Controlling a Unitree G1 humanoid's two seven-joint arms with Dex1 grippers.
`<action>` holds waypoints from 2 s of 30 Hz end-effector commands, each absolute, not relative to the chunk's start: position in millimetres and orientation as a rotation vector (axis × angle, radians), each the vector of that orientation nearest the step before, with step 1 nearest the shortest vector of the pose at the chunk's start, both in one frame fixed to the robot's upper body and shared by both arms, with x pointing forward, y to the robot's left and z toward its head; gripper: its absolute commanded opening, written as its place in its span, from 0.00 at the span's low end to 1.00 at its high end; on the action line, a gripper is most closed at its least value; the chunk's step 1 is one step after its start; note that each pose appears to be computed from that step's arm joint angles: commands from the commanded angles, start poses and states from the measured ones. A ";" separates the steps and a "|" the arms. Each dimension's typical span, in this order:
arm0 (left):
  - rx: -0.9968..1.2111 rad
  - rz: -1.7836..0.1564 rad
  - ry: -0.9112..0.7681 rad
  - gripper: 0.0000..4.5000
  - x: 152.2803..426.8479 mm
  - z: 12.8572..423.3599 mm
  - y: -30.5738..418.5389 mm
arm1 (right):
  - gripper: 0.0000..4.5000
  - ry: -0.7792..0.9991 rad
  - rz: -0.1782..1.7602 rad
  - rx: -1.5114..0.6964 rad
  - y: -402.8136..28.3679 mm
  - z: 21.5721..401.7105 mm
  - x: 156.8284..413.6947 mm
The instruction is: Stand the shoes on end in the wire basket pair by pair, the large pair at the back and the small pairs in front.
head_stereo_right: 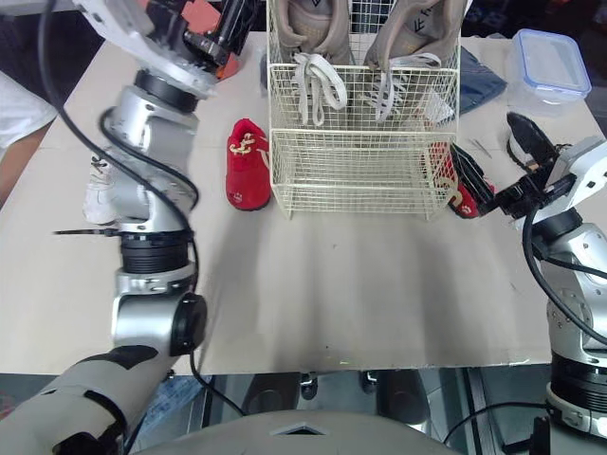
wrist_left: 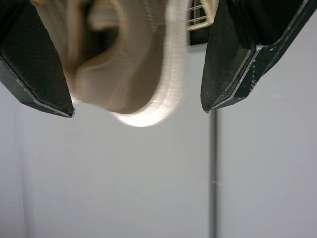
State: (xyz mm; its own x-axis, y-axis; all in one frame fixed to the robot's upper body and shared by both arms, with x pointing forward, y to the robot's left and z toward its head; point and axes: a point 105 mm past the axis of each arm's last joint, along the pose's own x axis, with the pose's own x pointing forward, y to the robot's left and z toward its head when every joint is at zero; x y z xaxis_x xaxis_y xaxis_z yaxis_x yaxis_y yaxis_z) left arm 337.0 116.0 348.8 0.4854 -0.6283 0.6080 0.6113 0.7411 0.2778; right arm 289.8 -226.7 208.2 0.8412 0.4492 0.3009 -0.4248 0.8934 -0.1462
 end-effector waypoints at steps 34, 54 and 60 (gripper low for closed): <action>0.341 -1.406 -0.005 1.00 247.7 266.5 107.7 | 0.66 0.089 0.573 -0.003 -273.0 125.0 330.4; 0.335 -1.443 -0.002 1.00 253.1 268.0 103.2 | 0.01 -0.520 0.382 -0.202 -291.4 228.7 281.7; 0.353 -1.426 0.007 1.00 264.1 269.2 112.0 | 0.01 -0.772 0.548 -0.658 -234.1 250.8 248.5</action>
State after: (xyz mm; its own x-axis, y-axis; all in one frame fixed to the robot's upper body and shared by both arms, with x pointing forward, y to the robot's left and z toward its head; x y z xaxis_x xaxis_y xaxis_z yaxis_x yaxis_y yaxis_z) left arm 265.7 111.8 258.7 0.1556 -0.9649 -0.2115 0.9771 0.1188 0.1768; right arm 265.4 -256.3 236.0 0.6998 0.5498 0.4560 -0.2566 0.7893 -0.5579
